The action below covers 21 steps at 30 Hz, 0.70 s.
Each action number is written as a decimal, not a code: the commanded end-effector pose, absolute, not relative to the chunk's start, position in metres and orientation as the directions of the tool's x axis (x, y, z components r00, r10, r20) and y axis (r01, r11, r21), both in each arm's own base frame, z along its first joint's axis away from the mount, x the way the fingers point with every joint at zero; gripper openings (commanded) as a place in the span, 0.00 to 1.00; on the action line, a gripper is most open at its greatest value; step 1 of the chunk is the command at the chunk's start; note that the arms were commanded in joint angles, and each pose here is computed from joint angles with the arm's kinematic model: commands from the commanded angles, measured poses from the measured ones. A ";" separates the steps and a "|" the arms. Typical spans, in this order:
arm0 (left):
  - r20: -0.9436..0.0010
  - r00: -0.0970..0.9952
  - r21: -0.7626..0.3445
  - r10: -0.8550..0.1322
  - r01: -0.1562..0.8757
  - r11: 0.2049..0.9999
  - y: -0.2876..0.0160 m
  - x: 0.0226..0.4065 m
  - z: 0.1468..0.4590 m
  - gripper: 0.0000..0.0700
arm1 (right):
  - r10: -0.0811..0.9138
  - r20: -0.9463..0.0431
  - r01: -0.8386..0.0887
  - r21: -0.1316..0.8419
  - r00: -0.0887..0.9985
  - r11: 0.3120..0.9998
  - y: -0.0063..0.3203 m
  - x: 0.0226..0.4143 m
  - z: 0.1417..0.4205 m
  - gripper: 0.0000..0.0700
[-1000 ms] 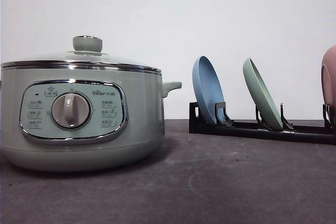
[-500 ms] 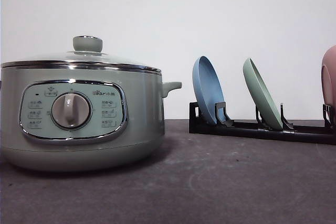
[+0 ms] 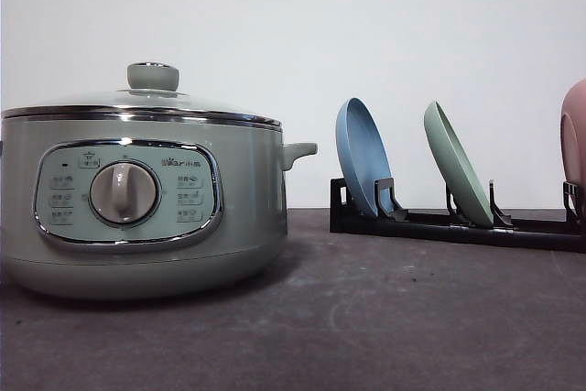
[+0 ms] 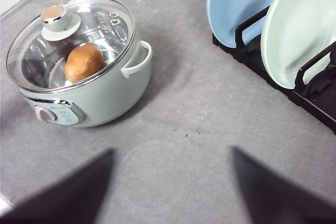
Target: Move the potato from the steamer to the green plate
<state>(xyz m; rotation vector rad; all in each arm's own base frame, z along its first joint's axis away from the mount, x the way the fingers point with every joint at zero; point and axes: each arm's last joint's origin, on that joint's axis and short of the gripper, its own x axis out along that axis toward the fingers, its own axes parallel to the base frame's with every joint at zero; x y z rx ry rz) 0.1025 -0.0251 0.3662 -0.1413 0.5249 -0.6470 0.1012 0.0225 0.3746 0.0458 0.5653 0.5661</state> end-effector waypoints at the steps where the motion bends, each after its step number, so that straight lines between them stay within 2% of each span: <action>1: -0.398 0.681 -0.273 -0.615 0.553 0.787 -0.025 0.102 0.374 0.92 | 0.523 -0.478 -0.497 0.192 0.705 0.846 0.023 0.101 0.380 0.79; 13: -0.396 0.681 -0.271 -0.615 0.553 0.787 -0.025 0.102 0.374 0.91 | 0.523 -0.478 -0.480 0.220 0.706 0.849 0.023 0.105 0.380 0.79; 21: -0.395 0.682 -0.271 -0.616 0.554 0.787 -0.025 0.102 0.374 0.91 | 0.525 -0.447 -0.441 0.286 0.724 0.851 0.026 0.132 0.386 0.78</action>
